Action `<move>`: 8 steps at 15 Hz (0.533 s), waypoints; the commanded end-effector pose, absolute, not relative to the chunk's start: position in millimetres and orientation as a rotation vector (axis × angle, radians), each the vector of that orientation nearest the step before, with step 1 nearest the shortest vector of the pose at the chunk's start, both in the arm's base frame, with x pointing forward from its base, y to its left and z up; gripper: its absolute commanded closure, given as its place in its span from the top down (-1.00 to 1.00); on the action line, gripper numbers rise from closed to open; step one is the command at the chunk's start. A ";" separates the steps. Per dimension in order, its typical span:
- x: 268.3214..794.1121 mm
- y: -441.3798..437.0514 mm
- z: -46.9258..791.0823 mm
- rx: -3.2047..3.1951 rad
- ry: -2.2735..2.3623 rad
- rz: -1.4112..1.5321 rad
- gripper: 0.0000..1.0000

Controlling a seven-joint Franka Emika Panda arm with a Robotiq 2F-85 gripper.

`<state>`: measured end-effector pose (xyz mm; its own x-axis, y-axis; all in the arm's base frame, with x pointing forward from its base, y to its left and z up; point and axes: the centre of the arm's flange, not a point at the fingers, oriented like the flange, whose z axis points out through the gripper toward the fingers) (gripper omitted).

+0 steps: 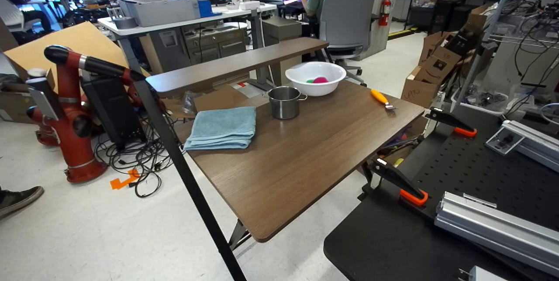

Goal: Move the blue towel forward

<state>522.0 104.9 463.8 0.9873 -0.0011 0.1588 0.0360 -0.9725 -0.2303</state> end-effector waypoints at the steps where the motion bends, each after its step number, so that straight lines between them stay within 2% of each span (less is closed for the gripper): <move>1: 555.8 134.4 443.9 -2.859 -0.033 -0.185 1.00; 7: 586.1 194.0 370.4 -2.946 -0.043 -0.029 1.00; 8: 566.4 181.2 379.4 -2.915 -0.065 -0.042 1.00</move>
<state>566.6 181.6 378.5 0.9986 0.0409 0.0324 0.0471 -0.9739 -0.2218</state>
